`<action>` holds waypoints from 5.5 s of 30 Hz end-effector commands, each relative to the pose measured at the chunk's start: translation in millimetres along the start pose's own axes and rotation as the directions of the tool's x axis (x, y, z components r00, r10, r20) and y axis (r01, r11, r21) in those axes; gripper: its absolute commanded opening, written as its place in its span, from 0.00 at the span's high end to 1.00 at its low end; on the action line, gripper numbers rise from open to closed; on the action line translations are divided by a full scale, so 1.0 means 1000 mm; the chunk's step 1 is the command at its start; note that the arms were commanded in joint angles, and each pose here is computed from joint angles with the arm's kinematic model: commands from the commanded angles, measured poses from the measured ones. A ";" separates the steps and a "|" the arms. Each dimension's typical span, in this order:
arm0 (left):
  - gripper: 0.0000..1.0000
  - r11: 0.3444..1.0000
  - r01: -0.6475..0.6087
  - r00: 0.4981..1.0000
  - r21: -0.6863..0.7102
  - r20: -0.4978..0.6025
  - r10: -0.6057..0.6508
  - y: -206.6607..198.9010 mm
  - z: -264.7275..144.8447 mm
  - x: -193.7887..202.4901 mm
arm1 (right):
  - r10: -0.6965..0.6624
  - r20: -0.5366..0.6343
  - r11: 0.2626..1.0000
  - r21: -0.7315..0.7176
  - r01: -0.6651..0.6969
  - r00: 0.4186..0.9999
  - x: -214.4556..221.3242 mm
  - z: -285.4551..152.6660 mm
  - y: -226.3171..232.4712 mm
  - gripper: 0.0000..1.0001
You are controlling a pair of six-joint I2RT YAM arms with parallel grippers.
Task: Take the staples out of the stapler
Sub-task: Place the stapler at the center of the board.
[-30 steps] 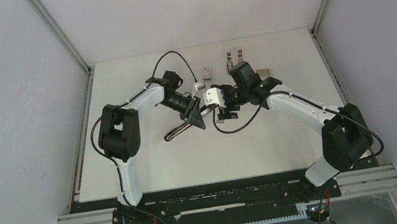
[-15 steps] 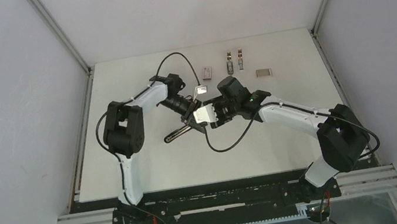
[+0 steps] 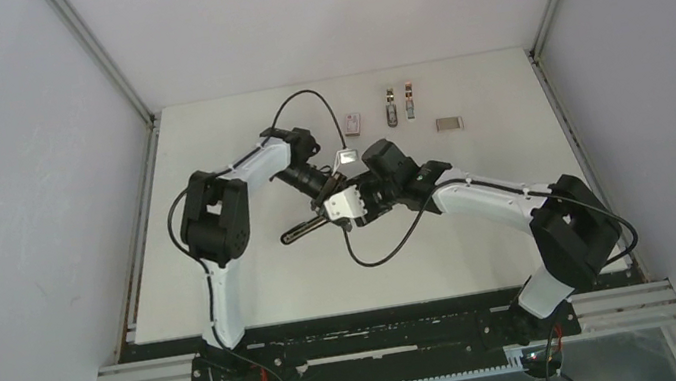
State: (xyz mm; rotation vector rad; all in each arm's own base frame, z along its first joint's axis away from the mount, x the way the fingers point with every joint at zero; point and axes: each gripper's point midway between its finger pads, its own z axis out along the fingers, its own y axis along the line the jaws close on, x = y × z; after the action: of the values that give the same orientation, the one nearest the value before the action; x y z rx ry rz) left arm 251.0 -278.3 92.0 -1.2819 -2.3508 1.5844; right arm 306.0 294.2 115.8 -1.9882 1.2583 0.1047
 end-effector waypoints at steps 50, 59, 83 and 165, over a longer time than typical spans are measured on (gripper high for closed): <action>0.00 0.952 0.009 0.886 -0.307 0.443 0.134 0.000 -0.178 -0.036 | 0.320 0.045 0.929 0.181 -0.323 0.946 -0.015 -0.021 -0.061 1.00; 0.00 0.875 0.113 0.841 -0.472 0.514 0.169 0.006 -0.223 -0.005 | 0.571 0.113 0.754 0.321 -0.573 0.813 0.012 -0.054 -0.103 1.00; 0.00 0.823 0.233 0.773 -0.519 0.612 0.167 0.002 -0.252 0.081 | 0.796 0.449 0.044 0.627 -0.778 0.407 0.108 -0.176 -0.171 1.00; 0.00 0.851 0.228 0.776 -0.473 0.617 0.135 0.014 -0.235 0.091 | 0.923 0.338 -0.367 0.625 -0.689 -0.184 0.307 -0.030 -0.131 1.00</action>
State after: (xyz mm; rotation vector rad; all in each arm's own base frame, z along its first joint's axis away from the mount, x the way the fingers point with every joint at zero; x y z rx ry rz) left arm 306.2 -36.2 159.1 -0.7423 -3.4258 1.5210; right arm 531.0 72.6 35.6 0.1641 2.5133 -0.0381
